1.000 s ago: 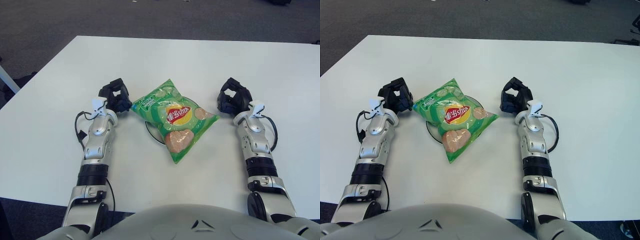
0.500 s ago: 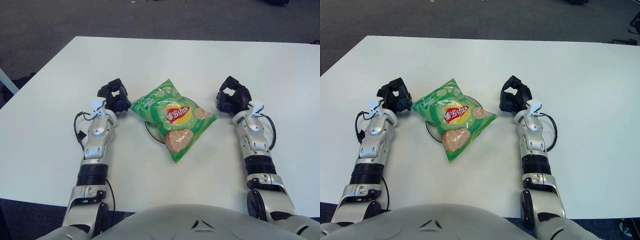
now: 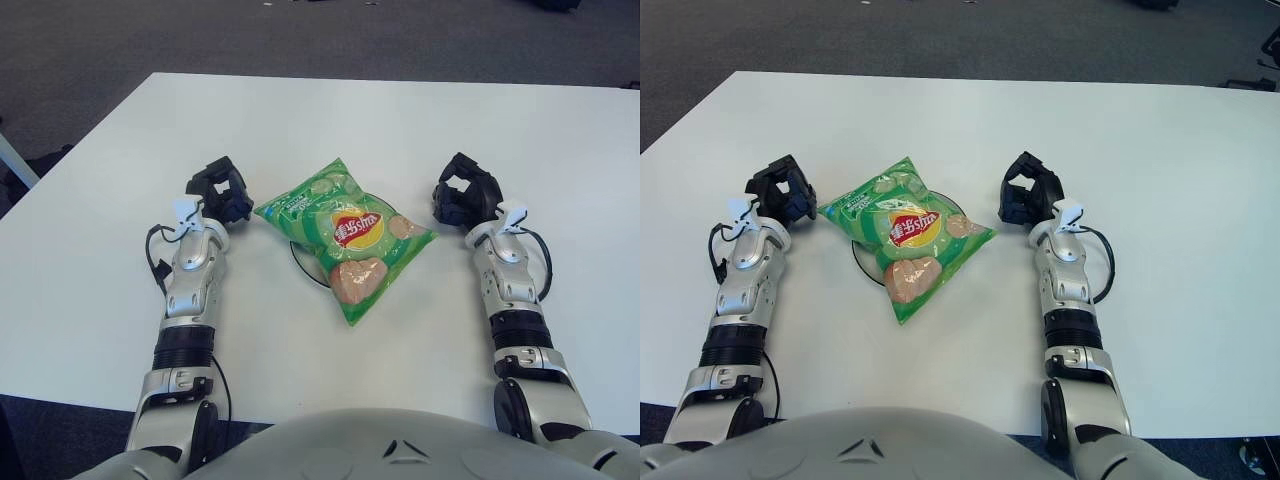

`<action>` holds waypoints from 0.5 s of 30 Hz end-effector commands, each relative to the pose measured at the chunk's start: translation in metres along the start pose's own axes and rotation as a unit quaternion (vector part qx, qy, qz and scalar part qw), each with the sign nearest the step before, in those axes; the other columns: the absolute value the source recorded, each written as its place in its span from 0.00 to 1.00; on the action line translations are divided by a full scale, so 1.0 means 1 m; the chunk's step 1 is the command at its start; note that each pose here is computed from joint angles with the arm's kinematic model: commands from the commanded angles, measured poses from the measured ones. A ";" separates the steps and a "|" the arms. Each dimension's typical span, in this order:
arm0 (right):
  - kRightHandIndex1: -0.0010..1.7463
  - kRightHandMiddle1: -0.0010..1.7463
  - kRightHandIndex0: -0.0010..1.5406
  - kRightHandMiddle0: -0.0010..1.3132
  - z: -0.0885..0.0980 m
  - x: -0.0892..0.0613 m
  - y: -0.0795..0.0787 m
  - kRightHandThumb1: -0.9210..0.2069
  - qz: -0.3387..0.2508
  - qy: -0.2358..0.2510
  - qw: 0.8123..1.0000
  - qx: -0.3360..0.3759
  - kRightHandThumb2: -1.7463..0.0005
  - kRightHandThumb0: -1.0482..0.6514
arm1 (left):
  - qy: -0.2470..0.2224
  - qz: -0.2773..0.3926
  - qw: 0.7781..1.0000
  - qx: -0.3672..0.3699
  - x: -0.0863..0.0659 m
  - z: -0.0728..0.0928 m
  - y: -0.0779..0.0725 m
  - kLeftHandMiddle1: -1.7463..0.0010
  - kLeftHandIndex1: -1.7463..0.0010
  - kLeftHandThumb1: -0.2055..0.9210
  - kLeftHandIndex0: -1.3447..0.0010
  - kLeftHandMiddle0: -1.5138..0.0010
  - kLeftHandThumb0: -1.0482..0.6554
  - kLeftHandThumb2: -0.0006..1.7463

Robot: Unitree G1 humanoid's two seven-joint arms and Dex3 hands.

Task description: Put the snack into the plate.

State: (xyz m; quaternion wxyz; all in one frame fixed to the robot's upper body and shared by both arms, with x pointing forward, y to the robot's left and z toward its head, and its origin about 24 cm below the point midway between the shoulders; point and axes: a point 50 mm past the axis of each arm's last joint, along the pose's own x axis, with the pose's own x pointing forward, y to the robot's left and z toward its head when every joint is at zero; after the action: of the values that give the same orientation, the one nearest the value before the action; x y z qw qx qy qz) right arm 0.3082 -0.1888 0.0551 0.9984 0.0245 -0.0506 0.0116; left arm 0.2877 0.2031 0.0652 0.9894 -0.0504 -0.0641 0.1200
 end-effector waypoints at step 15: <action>1.00 1.00 0.87 0.50 -0.046 -0.030 0.001 0.58 -0.019 0.089 0.995 0.028 0.21 0.32 | 0.048 0.032 0.998 -0.006 -0.022 -0.036 -0.005 0.00 0.00 0.70 0.12 0.06 0.36 0.66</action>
State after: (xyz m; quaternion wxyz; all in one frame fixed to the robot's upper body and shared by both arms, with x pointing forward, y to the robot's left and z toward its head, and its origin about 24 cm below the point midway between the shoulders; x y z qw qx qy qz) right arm 0.3082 -0.1887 0.0541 0.9985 0.0238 -0.0481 0.0118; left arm 0.2904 0.1987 0.0680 0.9860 -0.0485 -0.0855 0.1345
